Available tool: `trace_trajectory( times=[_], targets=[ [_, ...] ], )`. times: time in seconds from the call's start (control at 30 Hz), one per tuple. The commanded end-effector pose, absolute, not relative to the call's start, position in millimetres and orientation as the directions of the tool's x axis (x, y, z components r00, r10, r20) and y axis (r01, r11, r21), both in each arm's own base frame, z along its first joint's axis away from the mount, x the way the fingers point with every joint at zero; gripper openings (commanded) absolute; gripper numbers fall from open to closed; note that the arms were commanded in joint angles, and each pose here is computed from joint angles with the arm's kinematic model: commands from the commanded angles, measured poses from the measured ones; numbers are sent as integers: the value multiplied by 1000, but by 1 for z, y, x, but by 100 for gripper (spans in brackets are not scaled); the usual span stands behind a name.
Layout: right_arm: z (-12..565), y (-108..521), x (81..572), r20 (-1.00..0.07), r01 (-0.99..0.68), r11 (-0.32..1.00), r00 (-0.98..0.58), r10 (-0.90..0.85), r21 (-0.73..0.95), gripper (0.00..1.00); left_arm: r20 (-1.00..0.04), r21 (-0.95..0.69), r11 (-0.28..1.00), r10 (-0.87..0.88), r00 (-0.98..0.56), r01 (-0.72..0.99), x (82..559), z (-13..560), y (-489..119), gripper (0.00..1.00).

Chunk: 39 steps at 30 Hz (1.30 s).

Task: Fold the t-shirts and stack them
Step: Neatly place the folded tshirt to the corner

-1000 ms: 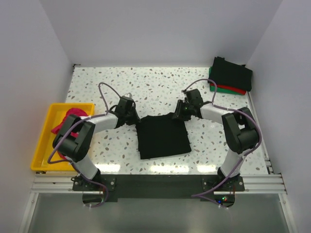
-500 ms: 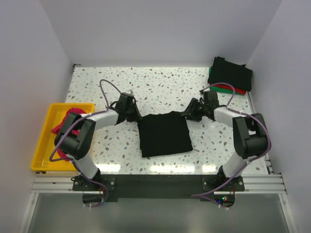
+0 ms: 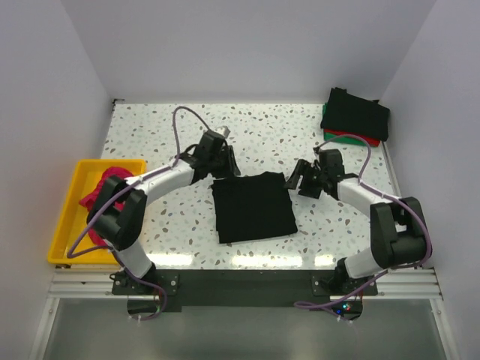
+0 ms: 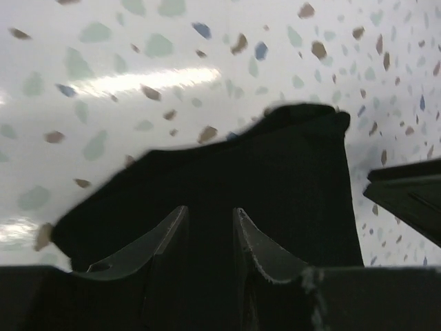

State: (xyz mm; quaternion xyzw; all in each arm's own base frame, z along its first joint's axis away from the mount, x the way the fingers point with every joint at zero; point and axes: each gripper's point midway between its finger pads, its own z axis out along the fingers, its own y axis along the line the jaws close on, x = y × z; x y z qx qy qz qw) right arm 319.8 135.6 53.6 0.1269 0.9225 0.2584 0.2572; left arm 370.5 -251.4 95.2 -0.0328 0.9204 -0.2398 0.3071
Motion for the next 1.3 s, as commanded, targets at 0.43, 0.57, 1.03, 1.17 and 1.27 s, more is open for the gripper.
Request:
trace_trajectory(
  times=[0.43, 0.57, 1.03, 1.17, 1.27],
  targets=[
    [23, 148, 305, -441, 48, 921, -867, 231, 388, 70, -412, -518, 833, -43, -910, 195, 270, 57, -314, 31],
    [14, 156, 295, -431, 37, 931, -879, 203, 363, 66, -414, -508, 839, -38, -910, 196, 271, 55, -313, 31],
    [-7, 169, 298, -411, 65, 946, -890, 199, 318, 0, -467, -440, 877, -37, -884, 195, 290, 74, -306, 28],
    [5, 161, 317, -464, 72, 963, -865, 190, 259, 0, -521, -388, 901, -43, -852, 192, 307, 107, -288, 28],
    [27, 154, 338, -510, 83, 978, -843, 172, 192, 0, -556, -371, 909, -51, -830, 192, 312, 130, -265, 28]
  ],
)
